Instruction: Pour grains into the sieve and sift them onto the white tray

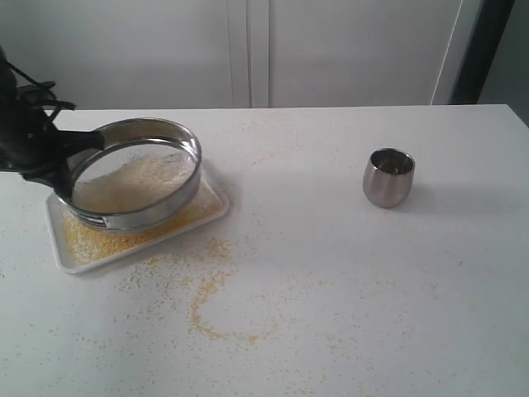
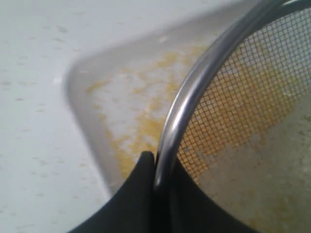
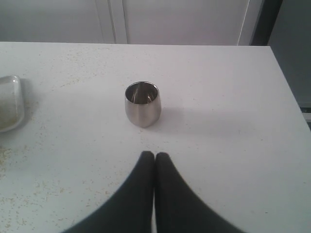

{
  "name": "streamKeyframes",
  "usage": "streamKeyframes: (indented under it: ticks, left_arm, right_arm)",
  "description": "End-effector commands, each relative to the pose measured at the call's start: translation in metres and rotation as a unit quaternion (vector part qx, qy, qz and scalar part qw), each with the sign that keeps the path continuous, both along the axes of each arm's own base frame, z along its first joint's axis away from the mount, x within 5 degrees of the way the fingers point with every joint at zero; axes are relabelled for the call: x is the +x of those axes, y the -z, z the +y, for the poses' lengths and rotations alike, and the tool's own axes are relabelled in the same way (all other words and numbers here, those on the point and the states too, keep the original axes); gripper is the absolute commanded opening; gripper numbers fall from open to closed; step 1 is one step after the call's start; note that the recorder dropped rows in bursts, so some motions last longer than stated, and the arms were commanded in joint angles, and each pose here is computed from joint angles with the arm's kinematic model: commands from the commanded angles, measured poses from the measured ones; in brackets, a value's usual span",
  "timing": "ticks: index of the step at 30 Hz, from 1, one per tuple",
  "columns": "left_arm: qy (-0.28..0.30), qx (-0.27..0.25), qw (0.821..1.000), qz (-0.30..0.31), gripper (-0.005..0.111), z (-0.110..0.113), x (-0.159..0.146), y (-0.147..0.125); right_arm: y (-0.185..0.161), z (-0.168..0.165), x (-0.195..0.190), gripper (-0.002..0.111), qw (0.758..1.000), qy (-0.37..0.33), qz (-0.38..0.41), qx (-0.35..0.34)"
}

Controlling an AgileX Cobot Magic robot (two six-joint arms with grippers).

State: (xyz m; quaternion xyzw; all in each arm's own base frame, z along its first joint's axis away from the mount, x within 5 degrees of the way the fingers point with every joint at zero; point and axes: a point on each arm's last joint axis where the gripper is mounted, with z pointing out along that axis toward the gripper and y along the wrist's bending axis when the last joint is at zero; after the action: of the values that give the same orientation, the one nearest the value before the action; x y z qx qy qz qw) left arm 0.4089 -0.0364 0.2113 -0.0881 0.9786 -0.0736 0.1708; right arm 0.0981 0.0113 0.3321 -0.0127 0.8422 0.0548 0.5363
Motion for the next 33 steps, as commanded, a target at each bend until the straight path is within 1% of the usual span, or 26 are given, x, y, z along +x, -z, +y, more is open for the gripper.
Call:
streamKeyframes:
  ticks: [1,2,3,4,6,7,8,9,11,13,14,15,16,17,18,19,20,21,24,25,26,28,30,31,32,33]
  left_arm:
    - [0.048,-0.027,0.998,0.001,0.0,-0.018,-0.004,-0.005]
    - [0.079,-0.008,0.997,-0.012,0.0,-0.022,-0.003,-0.006]
    - [0.089,0.018,0.996,-0.019,0.0,-0.02,-0.002,-0.005]
    - [0.069,0.041,0.997,-0.015,0.0,-0.013,-0.001,-0.004]
    - [-0.006,0.066,0.998,0.003,0.0,0.01,-0.002,-0.002]
    - [-0.039,0.063,0.997,0.013,0.0,0.021,-0.002,-0.002]
    - [-0.055,0.054,0.997,0.02,0.0,0.027,-0.003,-0.001]
    - [-0.058,0.035,0.997,0.024,0.0,0.026,-0.004,-0.001]
    - [-0.029,-0.021,0.999,0.027,0.0,0.011,-0.004,-0.002]
    - [0.039,-0.06,0.997,0.013,0.0,-0.012,-0.005,-0.005]
    - [0.078,-0.045,0.996,-0.004,0.0,-0.017,-0.003,-0.006]
    - [0.087,-0.025,0.996,-0.018,0.0,-0.015,-0.001,-0.006]
    - [0.06,-0.015,0.998,-0.018,0.0,-0.01,0.0,-0.005]
    - [0.018,-0.01,1.0,-0.014,0.0,0.0,0.001,-0.005]
    - [-0.03,-0.007,0.999,-0.008,0.0,0.011,0.002,-0.003]
    - [-0.063,-0.015,0.998,-0.003,0.0,0.018,0.002,-0.003]
    - [-0.072,-0.026,0.997,0.002,0.0,0.018,0.001,-0.003]
    - [-0.061,-0.038,0.997,0.005,0.0,0.015,0.001,-0.003]
    - [0.011,-0.092,0.996,0.003,0.0,-0.018,-0.002,-0.005]
    - [0.045,-0.087,0.995,-0.017,0.0,-0.027,0.0,-0.007]
    - [0.057,-0.073,0.995,-0.033,0.0,-0.03,0.002,-0.006]
    - [0.024,-0.053,0.998,-0.036,0.0,-0.022,0.005,-0.004]
    - [-0.035,-0.031,0.999,-0.024,0.0,-0.003,0.006,-0.001]
    - [-0.066,-0.037,0.997,-0.01,0.0,0.003,0.005,0.0]
    - [-0.075,-0.044,0.996,0.001,0.0,0.004,0.003,0.0]
    - [-0.069,-0.049,0.996,0.009,0.0,0.001,0.002,-0.001]
  right_arm:
    - [0.0,-0.001,0.0,0.0,1.0,0.004,-0.005,0.004]
    - [0.0,-0.001,0.0,0.0,1.0,0.004,-0.005,0.004]
    - [0.0,-0.001,0.0,0.0,1.0,0.004,-0.005,0.005]
    - [0.0,-0.001,0.0,0.0,1.0,0.007,-0.004,0.011]
    - [0.0,-0.001,0.0,0.0,1.0,0.013,-0.003,0.023]
    - [0.0,-0.001,0.0,0.0,1.0,0.013,-0.003,0.023]
    - [0.0,-0.001,0.0,0.0,1.0,0.013,-0.003,0.023]
    - [0.0,-0.001,0.0,0.0,1.0,0.013,-0.003,0.023]
    - [0.0,-0.001,0.0,0.0,1.0,0.013,-0.003,0.023]
    - [0.0,-0.001,0.0,0.0,1.0,0.013,-0.003,0.023]
    - [0.0,-0.001,0.0,0.0,1.0,0.013,-0.003,0.023]
    - [0.0,-0.001,0.0,0.0,1.0,0.013,-0.003,0.023]
    - [0.0,-0.001,0.0,0.0,1.0,0.013,-0.003,0.023]
    - [0.0,-0.001,0.0,0.0,1.0,0.013,-0.003,0.023]
    - [0.0,-0.001,0.0,0.0,1.0,0.013,-0.003,0.023]
    - [0.0,-0.001,0.0,0.0,1.0,0.013,-0.003,0.023]
    - [0.0,-0.001,0.0,0.0,1.0,0.013,-0.003,0.023]
    - [0.0,-0.001,0.0,0.0,1.0,0.013,-0.002,0.022]
    - [0.0,-0.001,0.0,0.0,1.0,0.013,-0.002,0.022]
    - [0.0,-0.001,0.0,0.0,1.0,0.013,-0.002,0.022]
    - [0.0,-0.001,0.0,0.0,1.0,0.013,-0.002,0.022]
    - [0.0,-0.001,0.0,0.0,1.0,0.013,-0.002,0.023]
    - [0.0,-0.001,0.0,0.0,1.0,0.013,-0.002,0.023]
    - [0.0,-0.001,0.0,0.0,1.0,0.013,-0.002,0.023]
    - [0.0,-0.001,0.0,0.0,1.0,0.013,-0.002,0.023]
    - [0.0,-0.001,0.0,0.0,1.0,0.013,-0.002,0.023]
